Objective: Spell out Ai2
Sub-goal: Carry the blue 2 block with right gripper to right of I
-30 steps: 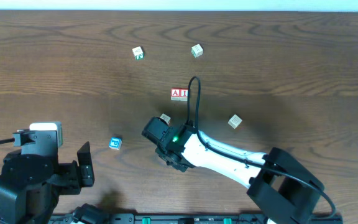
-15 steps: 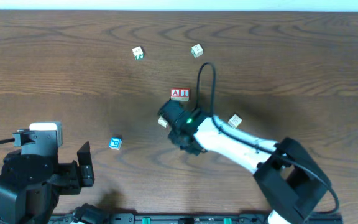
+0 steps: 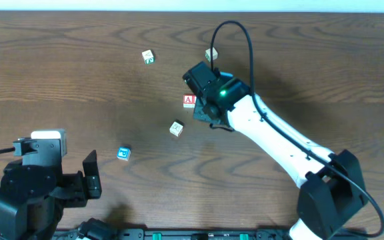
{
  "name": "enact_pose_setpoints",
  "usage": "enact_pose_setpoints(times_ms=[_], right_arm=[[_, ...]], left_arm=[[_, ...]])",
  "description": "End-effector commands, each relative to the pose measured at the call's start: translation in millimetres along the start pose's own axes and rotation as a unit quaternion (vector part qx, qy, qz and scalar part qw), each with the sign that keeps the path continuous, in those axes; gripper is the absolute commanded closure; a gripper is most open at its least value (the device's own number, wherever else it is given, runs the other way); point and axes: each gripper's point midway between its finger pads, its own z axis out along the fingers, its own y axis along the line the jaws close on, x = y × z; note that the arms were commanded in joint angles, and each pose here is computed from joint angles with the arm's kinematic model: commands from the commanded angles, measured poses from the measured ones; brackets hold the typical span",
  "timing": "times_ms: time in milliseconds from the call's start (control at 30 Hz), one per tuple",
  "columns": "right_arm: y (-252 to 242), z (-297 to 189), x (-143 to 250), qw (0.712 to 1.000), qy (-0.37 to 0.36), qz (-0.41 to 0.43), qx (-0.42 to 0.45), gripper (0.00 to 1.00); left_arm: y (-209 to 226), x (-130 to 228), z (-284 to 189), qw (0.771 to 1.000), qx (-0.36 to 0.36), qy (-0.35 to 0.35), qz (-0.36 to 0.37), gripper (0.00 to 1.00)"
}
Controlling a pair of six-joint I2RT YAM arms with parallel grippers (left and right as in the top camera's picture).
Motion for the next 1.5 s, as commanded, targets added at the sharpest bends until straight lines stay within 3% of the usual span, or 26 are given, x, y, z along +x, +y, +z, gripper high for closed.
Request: enact_pose_setpoints(times_ms=[0,500,867,1467], right_arm=[[-19.3,-8.8,-24.7,0.998,-0.046,-0.037,0.036,0.78],[-34.7,28.6,-48.5,0.999,-0.029,-0.008,0.03,0.81],[-21.7,79.5,-21.4,0.999,0.044,-0.015,0.016,0.84],[-0.5,94.3,-30.5,0.998,0.027,-0.053,-0.026,0.82]], left_arm=[[-0.7,-5.5,-3.0,1.0,0.004,-0.01,-0.008,0.04],[-13.8,-12.6,26.3,0.999,-0.009,0.034,-0.009,0.05],[-22.1,-33.4,32.8,0.999,0.001,0.002,-0.043,0.05],[-22.5,-34.8,32.8,0.999,0.001,-0.001,-0.044,0.04]])
